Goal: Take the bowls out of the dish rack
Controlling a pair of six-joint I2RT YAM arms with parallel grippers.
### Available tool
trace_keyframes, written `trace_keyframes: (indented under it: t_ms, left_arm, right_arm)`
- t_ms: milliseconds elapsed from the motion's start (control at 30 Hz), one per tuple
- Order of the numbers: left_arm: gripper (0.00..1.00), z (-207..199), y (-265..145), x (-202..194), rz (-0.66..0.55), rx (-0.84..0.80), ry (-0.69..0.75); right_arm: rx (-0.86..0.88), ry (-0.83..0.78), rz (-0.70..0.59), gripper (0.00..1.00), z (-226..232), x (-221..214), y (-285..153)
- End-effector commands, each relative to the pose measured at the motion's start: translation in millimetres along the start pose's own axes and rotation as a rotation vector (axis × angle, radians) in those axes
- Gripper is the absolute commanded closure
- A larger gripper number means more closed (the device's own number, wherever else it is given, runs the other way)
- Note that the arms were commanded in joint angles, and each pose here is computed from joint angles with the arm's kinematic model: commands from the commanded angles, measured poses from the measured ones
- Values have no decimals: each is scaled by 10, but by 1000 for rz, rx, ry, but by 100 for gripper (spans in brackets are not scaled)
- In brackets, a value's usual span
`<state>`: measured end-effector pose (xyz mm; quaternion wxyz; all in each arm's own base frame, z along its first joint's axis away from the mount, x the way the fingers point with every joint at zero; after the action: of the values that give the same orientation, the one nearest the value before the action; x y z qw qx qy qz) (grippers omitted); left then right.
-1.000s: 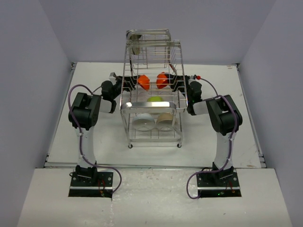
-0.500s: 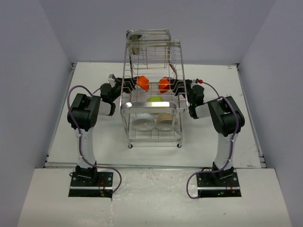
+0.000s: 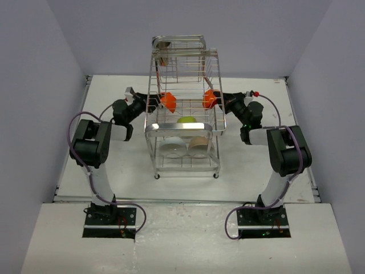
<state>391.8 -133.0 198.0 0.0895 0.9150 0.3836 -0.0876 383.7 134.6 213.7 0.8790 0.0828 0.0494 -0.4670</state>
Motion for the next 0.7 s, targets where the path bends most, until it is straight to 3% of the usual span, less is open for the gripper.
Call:
trace_keyframes:
  t_ms: [0, 167, 300, 400, 467, 667]
  left_arm:
    - [100, -365, -149, -33, 33, -29, 168]
    - [100, -574, -371, 100, -12, 138, 259]
    - [100, -599, -641, 243, -93, 379, 336]
    - [100, -789, -686, 324, -129, 455, 460]
    - [100, -746, -765, 356, -142, 563, 432]
    - [100, -792, -872, 632, -244, 949, 590]
  right_arm:
    - [67, -97, 65, 100, 353, -22, -163]
    - [-74, -186, 91, 100, 572, 34, -304]
    - [-294, -354, 95, 100, 790, 81, -404]
    - [-356, -507, 76, 100, 993, 136, -479]
    - [-465, -515, 68, 100, 985, 165, -578]
    - [-750, -608, 53, 100, 986, 500, -761]
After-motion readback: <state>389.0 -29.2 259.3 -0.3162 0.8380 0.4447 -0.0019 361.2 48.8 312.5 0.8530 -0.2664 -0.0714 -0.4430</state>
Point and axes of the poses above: each gripper's point midway between its finger pads, its own y axis out along the fingers, its own z axis along the line the jaws close on, x = y × z, the point moved 10 cm from there along -y, back along the fingers, and after that the axes turned 1 degree about y, right-handed, at the moved point
